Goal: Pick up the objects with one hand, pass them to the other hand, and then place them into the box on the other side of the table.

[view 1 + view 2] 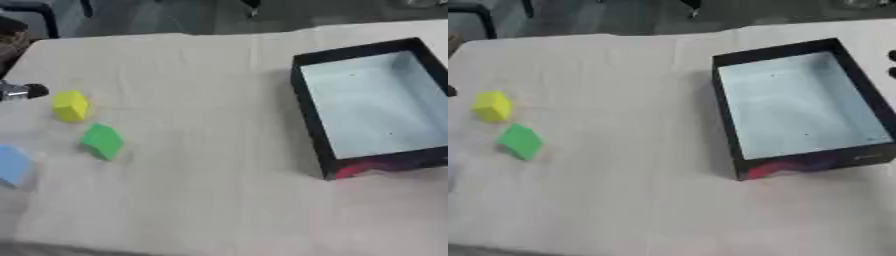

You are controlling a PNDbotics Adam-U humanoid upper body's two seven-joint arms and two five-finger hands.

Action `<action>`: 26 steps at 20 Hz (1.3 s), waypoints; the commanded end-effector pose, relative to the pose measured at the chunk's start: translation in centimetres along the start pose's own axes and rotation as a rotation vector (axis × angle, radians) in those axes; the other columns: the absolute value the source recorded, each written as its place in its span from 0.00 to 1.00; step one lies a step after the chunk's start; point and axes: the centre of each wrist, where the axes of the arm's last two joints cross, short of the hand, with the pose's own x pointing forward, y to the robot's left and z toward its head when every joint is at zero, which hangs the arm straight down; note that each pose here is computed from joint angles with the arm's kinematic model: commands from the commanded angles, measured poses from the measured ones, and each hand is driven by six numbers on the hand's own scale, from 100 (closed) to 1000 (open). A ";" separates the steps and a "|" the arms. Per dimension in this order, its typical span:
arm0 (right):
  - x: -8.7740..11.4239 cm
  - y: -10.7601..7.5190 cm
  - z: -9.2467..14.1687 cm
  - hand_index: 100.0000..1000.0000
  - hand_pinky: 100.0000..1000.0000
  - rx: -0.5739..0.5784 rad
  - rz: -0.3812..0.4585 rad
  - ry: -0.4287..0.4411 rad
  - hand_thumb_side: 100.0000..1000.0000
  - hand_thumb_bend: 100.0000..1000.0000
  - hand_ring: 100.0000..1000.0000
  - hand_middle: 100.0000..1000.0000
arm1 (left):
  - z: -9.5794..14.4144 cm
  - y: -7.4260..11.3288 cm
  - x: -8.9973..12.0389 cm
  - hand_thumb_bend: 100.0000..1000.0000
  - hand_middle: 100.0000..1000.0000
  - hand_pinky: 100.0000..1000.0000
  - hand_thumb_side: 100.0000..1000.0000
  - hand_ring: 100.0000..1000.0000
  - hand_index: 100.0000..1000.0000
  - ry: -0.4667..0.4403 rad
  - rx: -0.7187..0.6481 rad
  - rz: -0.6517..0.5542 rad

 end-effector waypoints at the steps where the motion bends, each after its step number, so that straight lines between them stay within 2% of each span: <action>1: 1.3 -0.8 -0.4 1.00 1.00 0.022 0.049 -0.014 0.34 0.00 1.00 0.98 | 1.0 2.6 -1.1 0.71 0.80 0.90 0.20 0.88 0.85 0.038 -0.034 -0.075; 5: 1.3 -0.9 -0.3 1.00 1.00 0.025 0.059 -0.014 0.33 0.00 1.00 0.97 | 1.6 2.9 -2.1 0.75 0.81 0.90 0.16 0.88 0.84 0.068 -0.119 -0.101; 8: 1.3 -0.9 -0.1 1.00 1.00 0.027 0.068 -0.013 0.33 0.00 1.00 0.97 | 2.2 3.1 -2.7 0.75 0.81 0.90 0.21 0.88 0.84 0.094 -0.188 -0.121; 11: 1.2 -1.0 0.0 1.00 1.00 0.030 0.077 -0.007 0.33 0.00 1.00 0.97 | 2.6 3.4 -3.2 0.78 0.81 0.90 0.17 0.88 0.83 0.124 -0.257 -0.151; 17: 1.0 -1.0 0.3 1.00 1.00 0.034 0.089 0.003 0.34 0.00 1.00 0.97 | 3.1 4.5 -3.3 0.79 0.81 0.90 0.08 0.89 0.82 0.162 -0.349 -0.183; 19: 0.9 -1.0 0.4 1.00 1.00 0.035 0.093 0.006 0.34 0.00 1.00 0.97 | 3.3 4.7 -3.4 0.80 0.81 0.90 0.01 0.89 0.82 0.175 -0.384 -0.187; 26: 0.7 -1.0 0.7 1.00 1.00 0.032 0.100 0.016 0.34 0.00 1.00 0.98 | 3.6 6.2 -2.7 0.80 0.79 0.89 0.00 0.87 0.79 0.204 -0.478 -0.224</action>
